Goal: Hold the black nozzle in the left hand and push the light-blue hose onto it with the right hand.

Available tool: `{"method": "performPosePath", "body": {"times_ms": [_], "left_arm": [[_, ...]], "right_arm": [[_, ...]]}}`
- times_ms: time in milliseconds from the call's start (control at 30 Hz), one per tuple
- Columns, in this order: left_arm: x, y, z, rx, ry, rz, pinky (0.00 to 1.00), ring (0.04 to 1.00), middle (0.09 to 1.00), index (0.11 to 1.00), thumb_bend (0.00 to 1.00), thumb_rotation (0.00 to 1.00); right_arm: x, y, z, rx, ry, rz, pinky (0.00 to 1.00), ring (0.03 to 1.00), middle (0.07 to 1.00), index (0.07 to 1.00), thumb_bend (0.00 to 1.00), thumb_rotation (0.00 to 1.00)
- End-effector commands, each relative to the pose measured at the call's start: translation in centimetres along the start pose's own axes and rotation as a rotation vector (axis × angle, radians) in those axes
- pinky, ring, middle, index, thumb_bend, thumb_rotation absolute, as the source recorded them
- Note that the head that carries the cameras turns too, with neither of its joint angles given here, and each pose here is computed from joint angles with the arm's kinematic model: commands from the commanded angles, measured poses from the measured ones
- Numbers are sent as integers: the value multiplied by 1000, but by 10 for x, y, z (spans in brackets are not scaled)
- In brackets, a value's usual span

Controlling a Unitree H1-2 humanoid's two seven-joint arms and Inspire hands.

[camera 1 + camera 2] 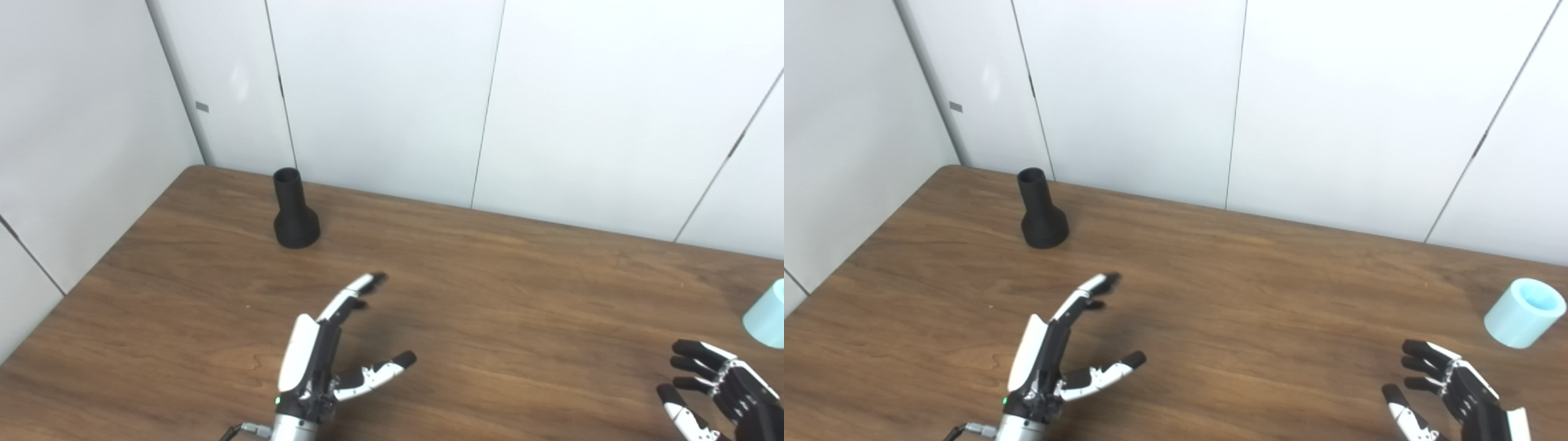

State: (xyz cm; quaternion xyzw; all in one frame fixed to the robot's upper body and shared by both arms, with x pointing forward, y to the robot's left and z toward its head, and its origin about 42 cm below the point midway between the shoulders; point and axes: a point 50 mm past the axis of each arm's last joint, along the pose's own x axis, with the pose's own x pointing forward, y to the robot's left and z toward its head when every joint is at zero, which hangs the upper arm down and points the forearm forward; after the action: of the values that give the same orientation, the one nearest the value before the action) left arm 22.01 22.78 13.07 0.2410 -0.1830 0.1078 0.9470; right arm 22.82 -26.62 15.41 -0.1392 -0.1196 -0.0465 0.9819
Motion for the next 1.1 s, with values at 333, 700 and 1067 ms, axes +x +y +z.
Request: {"method": "performPosePath", "body": {"times_ms": [333,700,1067], "left_arm": [[15,15,-14,20,114,215,930,979,1000,1000,780,313],[37,42,-13,52,74,299,991,961,957,1000,821,309],[65,63,-9,62,119,268,970,974,948,972,950,341]], "right_arm": [[9,2,19,-7,-68,-12,590,701,719,668,142,0],[9,-10,13,29,-35,-19,631,724,736,677,138,0],[23,-23,-6,37,-26,-50,565,673,693,647,131,0]]}}
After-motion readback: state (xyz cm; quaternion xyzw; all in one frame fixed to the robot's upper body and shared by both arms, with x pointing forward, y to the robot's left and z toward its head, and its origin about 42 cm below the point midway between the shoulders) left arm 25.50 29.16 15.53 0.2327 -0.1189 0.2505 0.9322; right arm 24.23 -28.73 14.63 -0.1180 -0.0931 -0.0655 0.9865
